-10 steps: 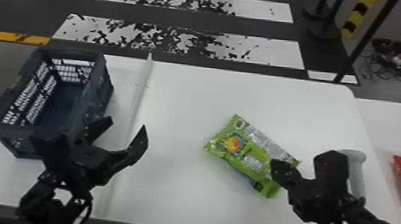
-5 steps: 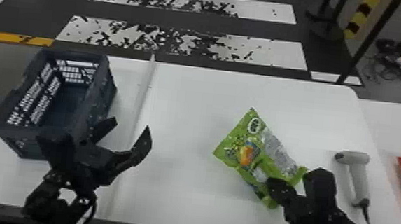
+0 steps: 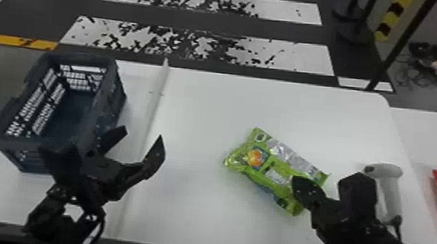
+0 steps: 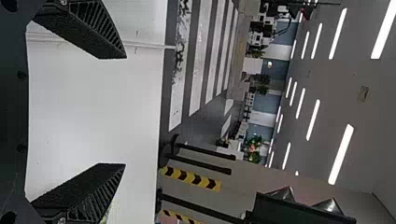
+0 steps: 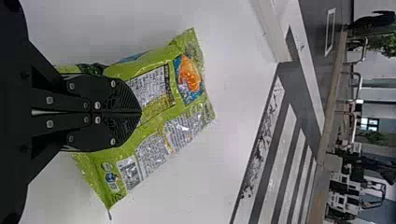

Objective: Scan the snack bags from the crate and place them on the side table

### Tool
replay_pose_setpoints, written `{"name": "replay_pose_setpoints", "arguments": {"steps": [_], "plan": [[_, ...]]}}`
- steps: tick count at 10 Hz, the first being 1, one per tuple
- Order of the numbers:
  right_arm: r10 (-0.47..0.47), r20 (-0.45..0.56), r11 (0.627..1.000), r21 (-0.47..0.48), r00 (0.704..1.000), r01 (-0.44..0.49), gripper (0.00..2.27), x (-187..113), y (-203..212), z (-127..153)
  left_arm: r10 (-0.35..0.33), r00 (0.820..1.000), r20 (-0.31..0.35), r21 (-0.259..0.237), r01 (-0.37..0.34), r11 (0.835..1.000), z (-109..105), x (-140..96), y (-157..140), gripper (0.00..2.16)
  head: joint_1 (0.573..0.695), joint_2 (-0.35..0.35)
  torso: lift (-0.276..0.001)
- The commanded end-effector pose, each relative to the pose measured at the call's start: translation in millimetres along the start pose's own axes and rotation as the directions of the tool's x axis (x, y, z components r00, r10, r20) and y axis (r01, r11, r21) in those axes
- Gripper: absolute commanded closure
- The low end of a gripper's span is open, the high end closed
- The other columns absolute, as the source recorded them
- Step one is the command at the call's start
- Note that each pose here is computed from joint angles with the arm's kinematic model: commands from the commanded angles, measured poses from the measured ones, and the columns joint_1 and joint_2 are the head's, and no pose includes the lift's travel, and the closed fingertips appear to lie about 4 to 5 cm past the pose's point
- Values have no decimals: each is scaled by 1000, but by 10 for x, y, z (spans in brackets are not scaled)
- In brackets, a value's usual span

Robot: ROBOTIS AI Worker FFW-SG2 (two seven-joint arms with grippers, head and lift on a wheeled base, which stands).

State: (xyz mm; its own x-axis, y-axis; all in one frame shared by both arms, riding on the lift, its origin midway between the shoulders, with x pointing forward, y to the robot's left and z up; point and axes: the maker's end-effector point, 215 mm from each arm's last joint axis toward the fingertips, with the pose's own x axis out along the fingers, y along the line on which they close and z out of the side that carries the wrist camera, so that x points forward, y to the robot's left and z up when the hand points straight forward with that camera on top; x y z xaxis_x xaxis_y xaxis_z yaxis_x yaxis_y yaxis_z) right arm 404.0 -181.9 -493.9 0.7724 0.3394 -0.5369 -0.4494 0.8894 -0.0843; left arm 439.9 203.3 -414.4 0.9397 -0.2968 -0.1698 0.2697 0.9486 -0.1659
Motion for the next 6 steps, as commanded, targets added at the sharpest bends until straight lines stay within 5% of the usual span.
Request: {"name": "replay_pose_setpoints", "arguments": {"steps": [1,6], "plan": [[12,39,1000,-2,999,-12,2260,-61,80,215,0,1000,4,1,0,1000,16,0,0,39,695,27,-81],[172,43,983,-72,984,-168,2260,111,920,356,-1,1000,7,1,1,1000,32,2,-7,39,695,116,-81]]}}
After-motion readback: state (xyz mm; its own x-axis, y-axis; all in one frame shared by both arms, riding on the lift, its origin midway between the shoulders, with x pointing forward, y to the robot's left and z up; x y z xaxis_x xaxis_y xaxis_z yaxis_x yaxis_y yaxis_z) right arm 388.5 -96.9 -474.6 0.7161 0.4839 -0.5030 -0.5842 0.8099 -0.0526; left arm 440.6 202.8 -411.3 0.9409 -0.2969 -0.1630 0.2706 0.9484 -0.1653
